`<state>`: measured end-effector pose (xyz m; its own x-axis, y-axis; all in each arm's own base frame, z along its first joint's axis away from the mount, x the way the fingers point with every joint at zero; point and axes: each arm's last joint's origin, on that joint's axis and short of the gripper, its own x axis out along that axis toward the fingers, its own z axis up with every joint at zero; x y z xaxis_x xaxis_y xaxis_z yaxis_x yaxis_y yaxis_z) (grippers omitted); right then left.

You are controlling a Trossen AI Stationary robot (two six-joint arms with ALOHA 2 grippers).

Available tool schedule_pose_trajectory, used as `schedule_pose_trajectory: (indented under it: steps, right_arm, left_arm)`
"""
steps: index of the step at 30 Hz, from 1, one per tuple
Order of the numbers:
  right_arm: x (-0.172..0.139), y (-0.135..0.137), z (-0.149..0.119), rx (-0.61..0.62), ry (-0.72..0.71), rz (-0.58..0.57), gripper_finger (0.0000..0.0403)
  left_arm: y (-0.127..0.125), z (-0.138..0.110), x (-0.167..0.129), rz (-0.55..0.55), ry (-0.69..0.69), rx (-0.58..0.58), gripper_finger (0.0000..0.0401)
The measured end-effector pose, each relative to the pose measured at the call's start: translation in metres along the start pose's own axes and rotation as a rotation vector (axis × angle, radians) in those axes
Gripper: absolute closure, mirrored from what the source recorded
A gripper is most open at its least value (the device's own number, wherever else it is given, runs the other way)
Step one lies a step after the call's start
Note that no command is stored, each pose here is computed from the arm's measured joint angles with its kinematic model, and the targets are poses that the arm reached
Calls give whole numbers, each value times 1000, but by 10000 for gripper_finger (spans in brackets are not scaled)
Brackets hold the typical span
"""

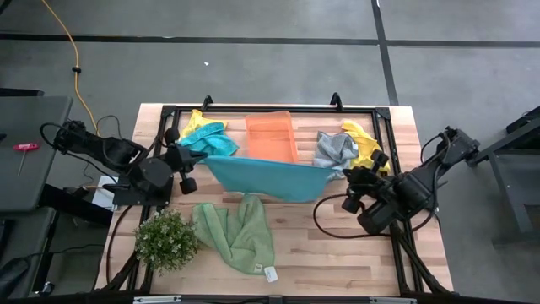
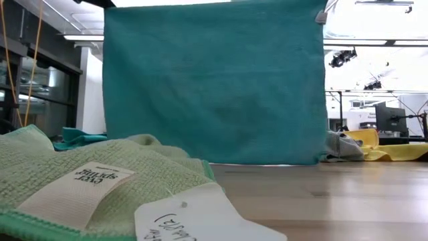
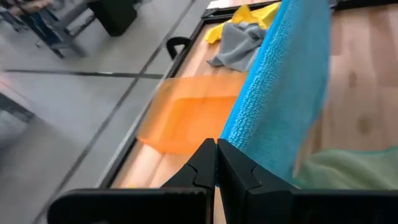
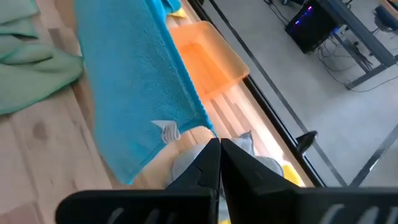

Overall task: Fold microfiber towels
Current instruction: Fold the bottom blue microfiber cloth

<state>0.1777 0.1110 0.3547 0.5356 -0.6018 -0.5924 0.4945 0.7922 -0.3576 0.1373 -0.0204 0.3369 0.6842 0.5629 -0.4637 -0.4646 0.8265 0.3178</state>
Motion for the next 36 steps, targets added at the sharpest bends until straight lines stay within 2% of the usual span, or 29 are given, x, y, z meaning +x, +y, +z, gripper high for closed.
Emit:
schedule_pose_trajectory:
  steps: [9,11,16,22,25,31,36]
  right_arm:
    - [6,-6,5,-59,-59,-80,402]
    - [8,-7,7,-74,-62,-98,402]
    - [10,-8,8,-73,-53,-104,402]
    - [10,-5,5,-71,23,-35,402]
    - [18,6,1,-86,10,-3,403]
    - [59,34,-21,-154,46,72,403]
    - [111,53,-44,-161,101,265,403]
  left_arm:
    - [6,2,-1,221,-41,133,401]
    - [7,2,-1,242,-43,145,401]
    - [3,2,2,172,-26,119,401]
    - [-6,2,8,112,5,96,401]
    - [-11,2,12,91,25,98,401]
    - [-21,2,19,70,58,123,401]
    - [-24,3,22,63,69,120,401]
